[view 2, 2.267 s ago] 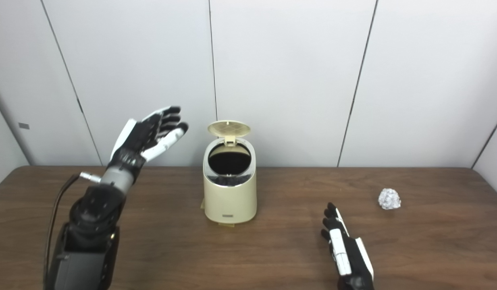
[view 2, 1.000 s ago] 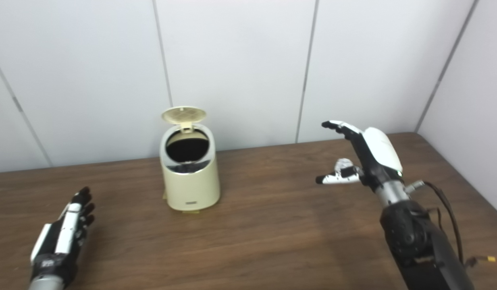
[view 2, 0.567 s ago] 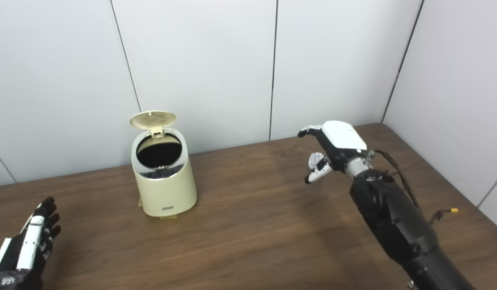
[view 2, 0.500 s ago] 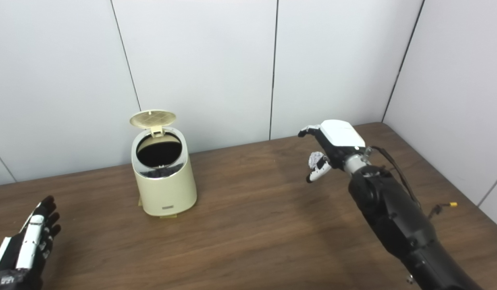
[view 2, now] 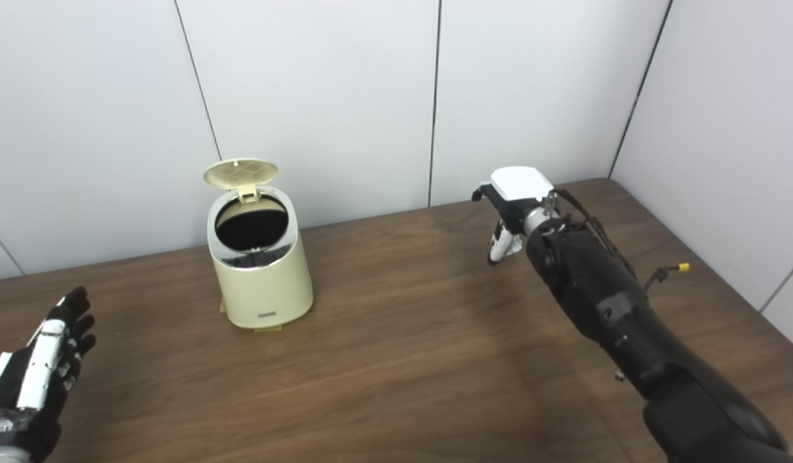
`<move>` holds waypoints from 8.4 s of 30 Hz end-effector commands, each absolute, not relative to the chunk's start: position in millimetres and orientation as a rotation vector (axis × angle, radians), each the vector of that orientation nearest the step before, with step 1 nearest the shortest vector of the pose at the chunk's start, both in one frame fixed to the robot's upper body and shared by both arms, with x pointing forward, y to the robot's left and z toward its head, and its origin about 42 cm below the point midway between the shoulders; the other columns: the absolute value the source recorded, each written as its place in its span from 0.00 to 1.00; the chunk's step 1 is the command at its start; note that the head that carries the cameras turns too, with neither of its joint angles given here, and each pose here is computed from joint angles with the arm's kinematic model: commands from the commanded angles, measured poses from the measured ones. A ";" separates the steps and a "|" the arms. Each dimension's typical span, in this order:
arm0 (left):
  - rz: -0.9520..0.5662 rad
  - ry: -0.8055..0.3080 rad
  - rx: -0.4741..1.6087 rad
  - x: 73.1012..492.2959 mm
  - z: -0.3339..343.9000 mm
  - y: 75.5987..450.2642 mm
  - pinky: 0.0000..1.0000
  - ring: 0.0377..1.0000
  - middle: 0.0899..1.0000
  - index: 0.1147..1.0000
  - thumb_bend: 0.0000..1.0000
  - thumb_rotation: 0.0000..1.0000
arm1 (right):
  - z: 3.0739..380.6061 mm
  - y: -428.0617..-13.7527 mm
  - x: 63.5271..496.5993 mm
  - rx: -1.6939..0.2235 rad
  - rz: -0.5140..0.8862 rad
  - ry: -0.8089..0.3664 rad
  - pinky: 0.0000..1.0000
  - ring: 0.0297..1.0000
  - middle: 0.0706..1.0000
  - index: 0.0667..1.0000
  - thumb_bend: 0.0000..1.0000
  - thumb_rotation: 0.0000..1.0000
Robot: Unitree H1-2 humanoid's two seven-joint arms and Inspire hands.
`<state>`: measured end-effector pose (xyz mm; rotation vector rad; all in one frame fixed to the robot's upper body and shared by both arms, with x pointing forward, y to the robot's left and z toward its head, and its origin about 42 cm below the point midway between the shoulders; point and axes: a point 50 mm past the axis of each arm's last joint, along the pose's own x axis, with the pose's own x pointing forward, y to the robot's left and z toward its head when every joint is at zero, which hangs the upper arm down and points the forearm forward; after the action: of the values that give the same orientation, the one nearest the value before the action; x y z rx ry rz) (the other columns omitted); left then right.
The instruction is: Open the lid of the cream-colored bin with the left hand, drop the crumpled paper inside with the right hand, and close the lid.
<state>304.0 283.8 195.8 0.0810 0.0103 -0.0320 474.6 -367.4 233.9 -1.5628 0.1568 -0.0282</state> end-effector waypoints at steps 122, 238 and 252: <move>-0.015 -0.072 0.106 299.7 176.1 240.0 1.00 0.95 0.93 0.95 0.50 0.71 | 324.2 -86.9 439.6 -0.956 0.131 -0.855 0.35 0.37 0.48 0.49 0.51 0.00; -0.017 -0.113 0.153 303.5 175.8 239.3 1.00 0.92 0.90 0.92 0.34 0.41 | 280.4 -103.9 469.6 -1.151 0.066 -0.696 0.20 0.32 0.44 0.47 0.52 0.00; -0.018 -0.110 0.140 306.4 174.2 236.3 1.00 0.91 0.91 0.92 0.36 0.41 | 280.4 -105.3 470.8 -1.224 0.043 -0.697 0.42 0.61 0.70 0.66 1.00 0.16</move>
<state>295.4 241.0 157.6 0.1426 -0.0268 -0.0120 464.8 -104.2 261.0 -1.1946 -0.6537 0.0676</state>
